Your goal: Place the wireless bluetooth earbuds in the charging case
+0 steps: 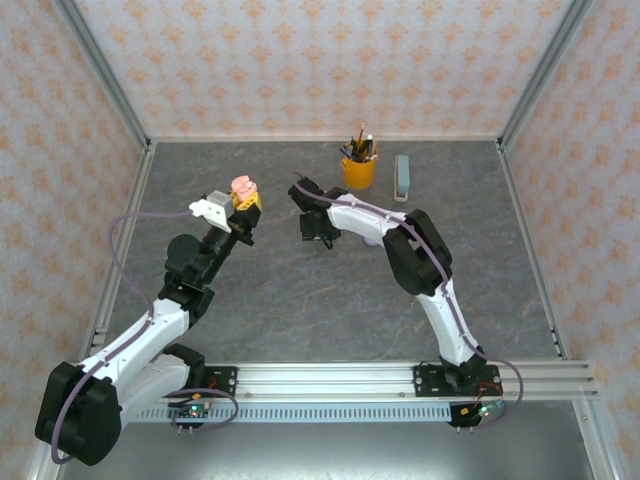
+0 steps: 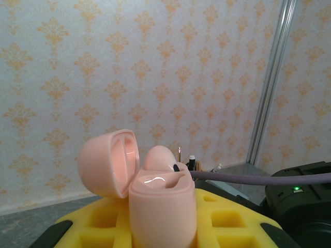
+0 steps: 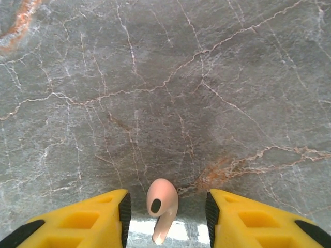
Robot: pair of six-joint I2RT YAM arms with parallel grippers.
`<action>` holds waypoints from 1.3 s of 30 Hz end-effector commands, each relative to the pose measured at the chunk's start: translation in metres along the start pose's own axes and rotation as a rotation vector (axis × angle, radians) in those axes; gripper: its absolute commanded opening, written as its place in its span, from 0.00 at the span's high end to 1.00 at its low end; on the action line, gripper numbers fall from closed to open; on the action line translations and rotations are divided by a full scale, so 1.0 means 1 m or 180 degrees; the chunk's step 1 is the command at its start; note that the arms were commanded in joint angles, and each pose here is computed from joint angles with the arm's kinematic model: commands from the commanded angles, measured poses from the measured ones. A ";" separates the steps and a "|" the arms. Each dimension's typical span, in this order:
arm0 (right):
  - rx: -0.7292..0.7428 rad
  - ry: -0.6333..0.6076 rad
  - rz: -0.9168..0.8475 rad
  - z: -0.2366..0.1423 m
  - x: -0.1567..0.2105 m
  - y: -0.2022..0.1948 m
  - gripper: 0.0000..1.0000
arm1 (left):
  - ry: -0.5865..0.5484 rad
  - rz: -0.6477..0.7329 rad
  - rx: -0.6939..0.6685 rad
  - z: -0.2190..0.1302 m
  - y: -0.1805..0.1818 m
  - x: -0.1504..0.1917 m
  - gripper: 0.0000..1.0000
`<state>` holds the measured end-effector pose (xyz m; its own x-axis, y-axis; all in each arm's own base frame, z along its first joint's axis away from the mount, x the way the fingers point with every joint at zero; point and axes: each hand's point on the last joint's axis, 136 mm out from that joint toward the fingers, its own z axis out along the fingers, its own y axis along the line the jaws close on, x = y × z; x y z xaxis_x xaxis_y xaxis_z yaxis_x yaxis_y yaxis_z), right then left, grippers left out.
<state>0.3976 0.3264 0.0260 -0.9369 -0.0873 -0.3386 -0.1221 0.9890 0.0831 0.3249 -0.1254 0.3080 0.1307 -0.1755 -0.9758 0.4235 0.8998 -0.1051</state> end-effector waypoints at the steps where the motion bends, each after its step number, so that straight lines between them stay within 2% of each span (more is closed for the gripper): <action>1: 0.0198 -0.0013 -0.0085 0.002 -0.002 -0.007 0.56 | -0.0251 -0.0010 -0.0032 -0.004 0.001 -0.020 1.00; 16: 0.0371 0.0007 -0.0200 0.015 0.004 -0.004 0.64 | -0.0257 -0.0012 -0.0030 -0.004 0.001 -0.020 1.00; 26: 0.0395 0.0022 -0.0201 0.016 0.008 -0.006 0.76 | -0.0251 -0.0019 -0.0025 -0.003 0.000 -0.019 1.00; 34: 0.0412 -0.0053 -0.0196 0.009 0.006 -0.010 0.87 | -0.0244 -0.0024 -0.0013 -0.003 0.000 -0.019 1.00; 39: 0.0406 -0.0234 -0.0131 -0.006 -0.001 -0.015 0.89 | -0.0219 -0.0015 0.0003 -0.003 -0.001 -0.017 1.00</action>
<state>0.4024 0.3304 0.0274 -0.9078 -0.1238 -0.4006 -0.1382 0.9904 0.0071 0.3242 -0.1252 0.3114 0.1439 -0.1803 -0.9730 0.4254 0.8991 -0.1036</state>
